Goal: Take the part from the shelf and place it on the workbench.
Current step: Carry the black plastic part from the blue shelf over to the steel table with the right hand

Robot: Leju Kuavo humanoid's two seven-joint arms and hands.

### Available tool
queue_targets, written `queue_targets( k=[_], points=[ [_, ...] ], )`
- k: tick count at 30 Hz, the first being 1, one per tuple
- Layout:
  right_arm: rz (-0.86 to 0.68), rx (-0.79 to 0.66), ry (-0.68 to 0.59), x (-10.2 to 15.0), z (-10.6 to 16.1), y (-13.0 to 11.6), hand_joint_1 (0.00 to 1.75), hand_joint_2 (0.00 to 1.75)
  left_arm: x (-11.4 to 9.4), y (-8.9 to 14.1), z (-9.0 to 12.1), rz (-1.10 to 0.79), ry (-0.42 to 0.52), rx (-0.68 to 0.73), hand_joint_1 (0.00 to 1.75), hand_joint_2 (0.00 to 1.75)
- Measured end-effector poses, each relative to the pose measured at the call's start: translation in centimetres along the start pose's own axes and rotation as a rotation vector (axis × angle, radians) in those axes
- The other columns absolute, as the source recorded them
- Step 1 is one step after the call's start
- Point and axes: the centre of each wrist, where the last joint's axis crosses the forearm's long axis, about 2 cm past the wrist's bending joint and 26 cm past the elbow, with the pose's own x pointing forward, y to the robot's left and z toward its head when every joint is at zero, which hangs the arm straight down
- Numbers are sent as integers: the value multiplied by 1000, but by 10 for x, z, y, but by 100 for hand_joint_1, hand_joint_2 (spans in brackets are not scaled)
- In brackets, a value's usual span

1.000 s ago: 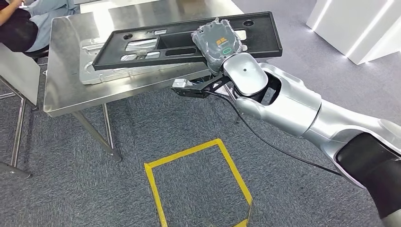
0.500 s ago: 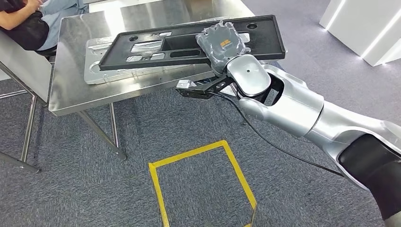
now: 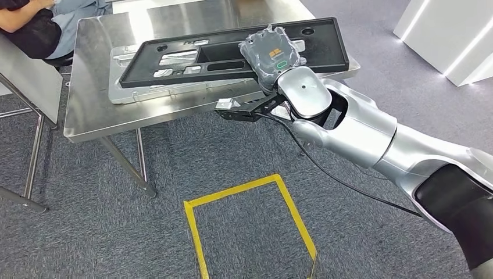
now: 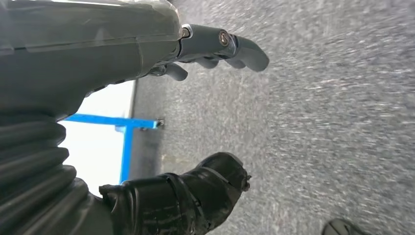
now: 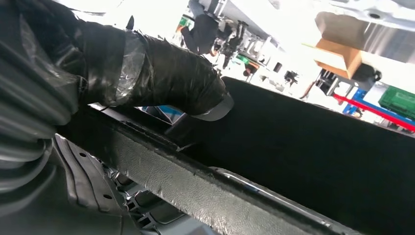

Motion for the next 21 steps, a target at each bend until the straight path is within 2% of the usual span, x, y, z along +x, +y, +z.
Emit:
queue_targets(
  k=[21],
  points=[
    [13,21,-7,2,1,7,175,175,0,1,0,-4,8,11,0,175]
  ],
)
